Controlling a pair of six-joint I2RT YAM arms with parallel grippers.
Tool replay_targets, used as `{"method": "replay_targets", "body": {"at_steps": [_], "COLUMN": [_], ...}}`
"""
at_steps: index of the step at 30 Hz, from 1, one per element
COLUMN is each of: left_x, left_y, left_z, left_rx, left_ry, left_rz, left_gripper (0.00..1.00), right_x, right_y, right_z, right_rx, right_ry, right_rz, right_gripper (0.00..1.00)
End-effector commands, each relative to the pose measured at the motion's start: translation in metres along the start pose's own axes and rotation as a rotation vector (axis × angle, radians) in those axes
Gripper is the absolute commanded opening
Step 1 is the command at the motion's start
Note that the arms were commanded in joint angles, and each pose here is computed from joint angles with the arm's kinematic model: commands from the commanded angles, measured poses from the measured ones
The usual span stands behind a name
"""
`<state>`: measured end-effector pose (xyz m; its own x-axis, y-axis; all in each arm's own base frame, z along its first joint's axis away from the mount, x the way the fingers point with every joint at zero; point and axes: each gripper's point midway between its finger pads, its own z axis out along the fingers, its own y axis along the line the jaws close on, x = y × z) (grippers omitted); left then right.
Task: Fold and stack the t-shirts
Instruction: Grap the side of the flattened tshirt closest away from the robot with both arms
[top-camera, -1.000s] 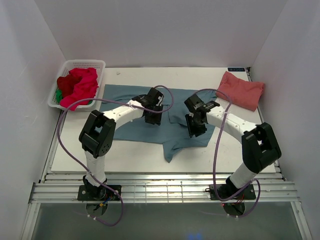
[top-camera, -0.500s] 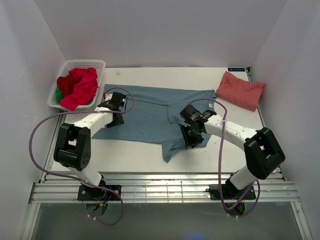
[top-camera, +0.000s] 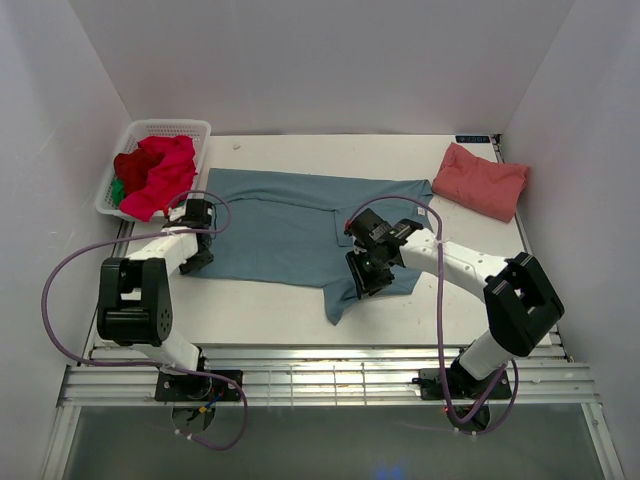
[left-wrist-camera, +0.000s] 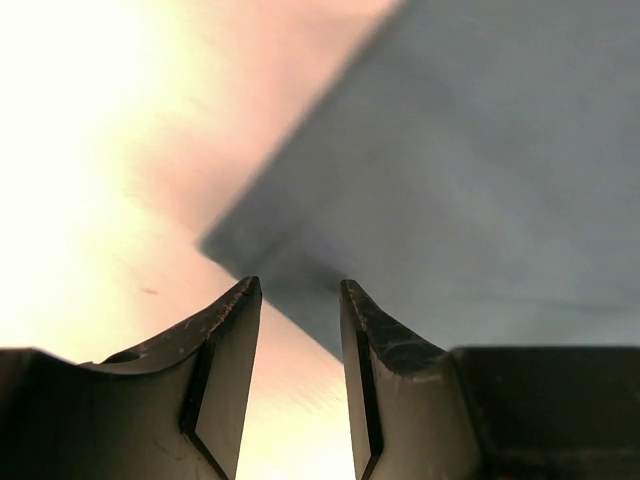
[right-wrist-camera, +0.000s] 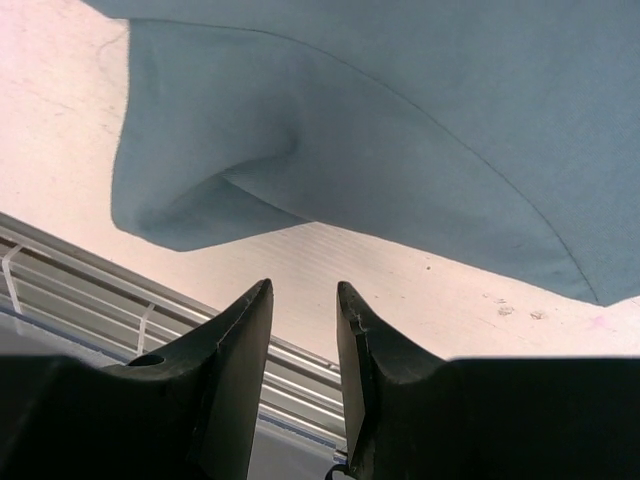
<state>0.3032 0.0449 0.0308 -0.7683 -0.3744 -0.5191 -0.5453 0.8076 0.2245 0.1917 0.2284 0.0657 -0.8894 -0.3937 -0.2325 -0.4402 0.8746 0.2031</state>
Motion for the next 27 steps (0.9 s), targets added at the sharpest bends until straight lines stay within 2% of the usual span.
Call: {"method": "replay_targets", "body": {"at_steps": [1,2,4,17,24,27], "left_x": [-0.017,-0.021,-0.028,-0.023,-0.007,-0.001], "left_y": [0.028,0.046,0.051,0.027,0.034,0.038], "left_z": [-0.005,0.001,0.003,0.029,0.036,0.038], "left_rx": [-0.036,-0.065,-0.036,0.114,0.057,0.03], "left_ry": [-0.053,-0.05,-0.065,0.012,0.076,0.098], "left_rz": [-0.056,-0.099,-0.122,-0.095,-0.075,-0.076], "left_gripper": [0.49,0.49,0.49,0.49,0.48,0.45], "right_x": [-0.011,-0.008,-0.005,-0.001,0.01,0.018], "right_y": [0.019,0.02,0.022,0.03,0.031,0.033], "right_z": [-0.003,-0.002,0.001,0.001,0.008,0.014], "right_rx": [-0.054,-0.056,-0.061,-0.068,-0.074,-0.091], "right_ry": [-0.019,-0.011,-0.001,0.006,0.045,0.079], "right_rz": [-0.059,-0.062,-0.07,-0.088,-0.1,-0.108], "right_gripper": [0.39,0.39,0.38,0.38,0.38,0.39]}}
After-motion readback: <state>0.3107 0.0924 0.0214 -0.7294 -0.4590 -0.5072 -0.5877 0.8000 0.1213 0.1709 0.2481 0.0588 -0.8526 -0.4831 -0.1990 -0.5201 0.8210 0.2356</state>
